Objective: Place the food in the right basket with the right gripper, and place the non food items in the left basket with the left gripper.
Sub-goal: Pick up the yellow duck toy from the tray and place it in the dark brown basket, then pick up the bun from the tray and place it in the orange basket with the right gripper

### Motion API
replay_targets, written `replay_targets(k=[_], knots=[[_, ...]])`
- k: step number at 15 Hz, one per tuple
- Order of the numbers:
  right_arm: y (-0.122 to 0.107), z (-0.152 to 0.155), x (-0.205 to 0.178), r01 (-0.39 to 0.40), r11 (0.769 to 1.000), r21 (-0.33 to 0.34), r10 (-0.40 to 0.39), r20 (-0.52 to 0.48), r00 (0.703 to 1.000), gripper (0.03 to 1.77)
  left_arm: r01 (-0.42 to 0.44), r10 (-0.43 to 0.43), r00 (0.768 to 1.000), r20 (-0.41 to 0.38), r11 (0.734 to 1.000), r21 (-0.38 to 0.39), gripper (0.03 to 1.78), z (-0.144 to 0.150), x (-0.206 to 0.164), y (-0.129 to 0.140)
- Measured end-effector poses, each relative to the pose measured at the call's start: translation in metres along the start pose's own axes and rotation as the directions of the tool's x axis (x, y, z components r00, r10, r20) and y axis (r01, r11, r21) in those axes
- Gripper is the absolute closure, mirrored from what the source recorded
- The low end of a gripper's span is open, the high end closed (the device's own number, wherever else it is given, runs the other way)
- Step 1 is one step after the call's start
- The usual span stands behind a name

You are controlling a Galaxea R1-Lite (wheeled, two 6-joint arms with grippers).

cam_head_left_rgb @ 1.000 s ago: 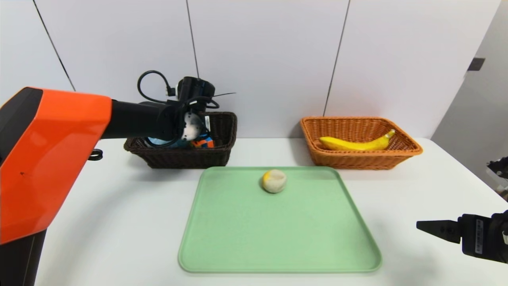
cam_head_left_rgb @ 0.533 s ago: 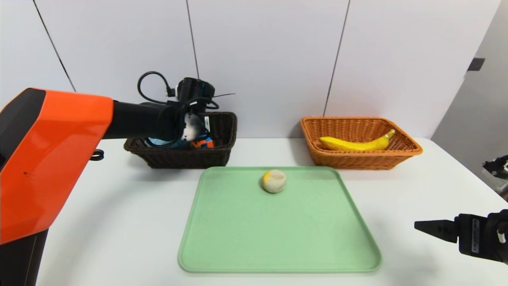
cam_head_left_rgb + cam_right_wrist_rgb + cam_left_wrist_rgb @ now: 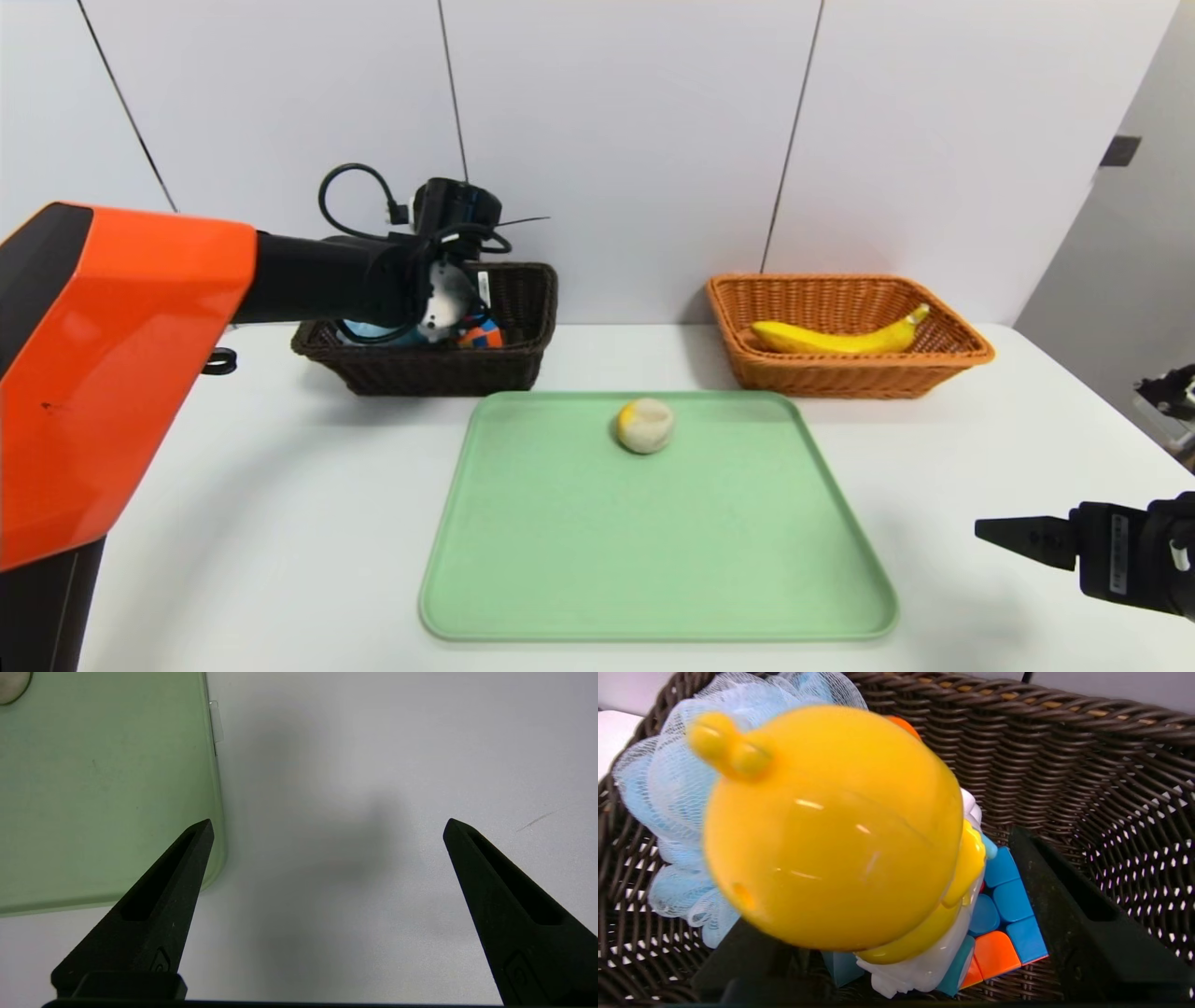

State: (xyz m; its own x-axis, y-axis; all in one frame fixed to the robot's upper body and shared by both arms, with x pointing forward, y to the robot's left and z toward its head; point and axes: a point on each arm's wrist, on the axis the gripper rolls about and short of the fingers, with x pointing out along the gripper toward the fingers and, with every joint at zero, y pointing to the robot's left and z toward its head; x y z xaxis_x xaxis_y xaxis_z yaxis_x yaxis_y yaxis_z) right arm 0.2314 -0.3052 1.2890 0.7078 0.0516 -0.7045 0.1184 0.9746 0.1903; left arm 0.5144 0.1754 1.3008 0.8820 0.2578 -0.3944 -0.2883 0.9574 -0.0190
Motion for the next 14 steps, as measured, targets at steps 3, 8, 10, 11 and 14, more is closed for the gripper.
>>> replay_targets(k=[3, 8, 10, 11, 14], knots=[[0.003, 0.008, -0.005, -0.016, 1.000, 0.006, 0.015, 0.032, 0.999, 0.10, 0.002, -0.002, 1.000, 0.018, 1.000, -0.006, 0.33, 0.017, -0.020, 0.008], [0.016, 0.032, -0.021, -0.125, 0.992, 0.011, 0.124, 0.083, 0.989, 0.10, 0.015, -0.015, 0.999, 0.033, 1.000, -0.015, 0.22, 0.058, -0.088, 0.038], [0.029, 0.045, -0.028, -0.172, 0.985, -0.017, 0.173, 0.100, 0.980, 0.10, 0.032, -0.032, 0.999, 0.027, 0.999, -0.015, 0.20, 0.068, -0.125, 0.056], [0.037, 0.052, -0.031, -0.192, 0.981, -0.032, 0.195, 0.099, 0.976, 0.10, 0.043, -0.043, 0.999, 0.023, 0.999, -0.008, 0.19, 0.068, -0.141, 0.063], [0.068, 0.077, -0.031, -0.246, 0.965, -0.085, 0.252, 0.072, 0.965, 0.10, 0.077, -0.077, 0.997, -0.009, 0.995, 0.061, 0.16, 0.050, -0.188, 0.088]])
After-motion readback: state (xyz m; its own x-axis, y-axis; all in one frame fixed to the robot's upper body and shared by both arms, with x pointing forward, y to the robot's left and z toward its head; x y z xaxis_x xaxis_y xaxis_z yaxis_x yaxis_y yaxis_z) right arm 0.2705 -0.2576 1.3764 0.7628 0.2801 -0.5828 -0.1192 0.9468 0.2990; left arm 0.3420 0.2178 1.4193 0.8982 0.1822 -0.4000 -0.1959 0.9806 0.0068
